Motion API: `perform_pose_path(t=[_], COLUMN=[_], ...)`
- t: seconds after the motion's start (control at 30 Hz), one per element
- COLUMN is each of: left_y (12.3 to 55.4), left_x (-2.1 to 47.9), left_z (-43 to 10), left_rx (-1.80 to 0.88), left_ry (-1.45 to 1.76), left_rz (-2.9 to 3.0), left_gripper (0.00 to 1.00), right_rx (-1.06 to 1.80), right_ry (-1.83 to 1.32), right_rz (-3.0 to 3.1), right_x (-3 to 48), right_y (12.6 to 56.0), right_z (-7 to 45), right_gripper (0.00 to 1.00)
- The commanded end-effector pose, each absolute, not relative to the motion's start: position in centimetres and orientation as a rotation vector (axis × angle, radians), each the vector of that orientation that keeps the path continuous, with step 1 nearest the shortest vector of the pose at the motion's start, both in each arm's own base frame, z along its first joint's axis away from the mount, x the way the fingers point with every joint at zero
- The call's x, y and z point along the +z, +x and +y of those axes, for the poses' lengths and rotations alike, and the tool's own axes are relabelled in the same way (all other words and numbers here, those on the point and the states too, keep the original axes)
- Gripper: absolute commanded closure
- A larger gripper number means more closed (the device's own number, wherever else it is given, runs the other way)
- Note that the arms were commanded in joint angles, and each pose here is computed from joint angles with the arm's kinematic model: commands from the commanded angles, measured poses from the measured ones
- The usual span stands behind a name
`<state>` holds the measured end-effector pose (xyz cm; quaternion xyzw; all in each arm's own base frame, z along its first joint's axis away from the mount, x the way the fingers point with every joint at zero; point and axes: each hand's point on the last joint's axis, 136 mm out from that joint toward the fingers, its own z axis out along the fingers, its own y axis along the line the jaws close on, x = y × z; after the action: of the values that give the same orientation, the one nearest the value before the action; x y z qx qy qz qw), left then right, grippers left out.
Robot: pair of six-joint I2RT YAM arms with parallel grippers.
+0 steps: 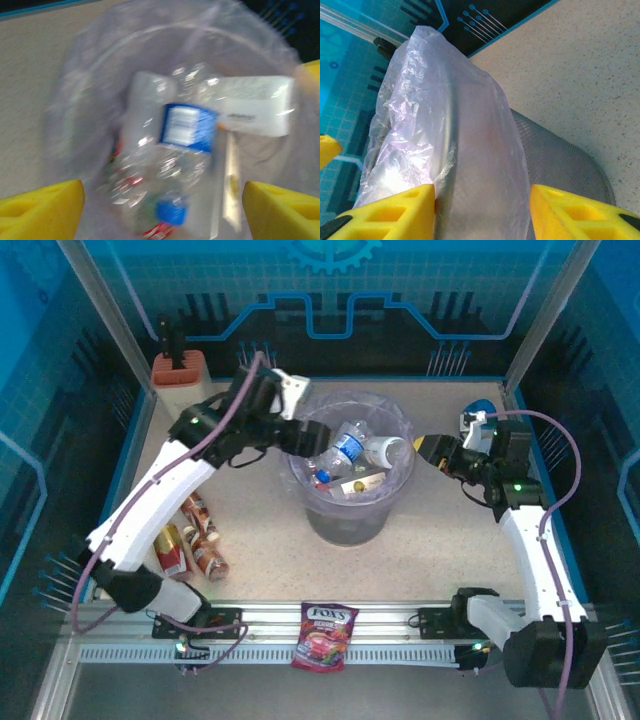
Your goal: Put the plastic bottles in the bin
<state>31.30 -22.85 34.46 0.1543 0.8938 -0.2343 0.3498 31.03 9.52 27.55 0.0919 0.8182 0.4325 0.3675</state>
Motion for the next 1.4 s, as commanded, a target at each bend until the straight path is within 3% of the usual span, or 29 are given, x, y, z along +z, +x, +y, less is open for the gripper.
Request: perform_pose_path(t=[0.0,0.17,0.47,0.57,0.7,0.97,1.17,1.37], left_y=[30.5,28.7,24.9,24.1,24.1,25.7,27.3,28.0], left_x=[34.9,33.0,22.4,18.7,14.4,8.3,5.8,4.0], left_z=[-18.8,-13.0,-2.0,0.8,3.8,5.3,5.4,5.4], left_rx=[-0.644,-0.694,-0.29,-0.175,-0.078,-0.13,-0.175,-0.187], left_ry=[0.179,-0.113,-0.653,-0.807,-0.977,-1.105,-1.114,-1.105], left_rz=[2.282,2.247,2.426,2.431,2.389,2.432,2.47,2.508], left_gripper=[0.17,0.17,0.01,0.01,0.01,0.01,0.07,0.24], right_rx=[1.2,1.395,1.571,1.614,1.612,1.604,1.574,1.552], right_ry=[0.305,0.374,0.412,0.392,0.389,0.384,0.382,0.372], right_rz=[2.072,1.98,1.933,1.938,1.939,1.942,1.956,1.949], right_x=[26.6,25.7,23.5,23.3,23.1,23.1,23.1,23.4], right_y=[30.6,30.4,30.9,30.8,30.7,30.5,30.3,30.2], right_z=[9.1,8.5,8.1,8.6,8.4,8.3,8.2,8.1], right_gripper=[0.47,0.46,0.45,0.45,0.45,0.45,0.45,0.45])
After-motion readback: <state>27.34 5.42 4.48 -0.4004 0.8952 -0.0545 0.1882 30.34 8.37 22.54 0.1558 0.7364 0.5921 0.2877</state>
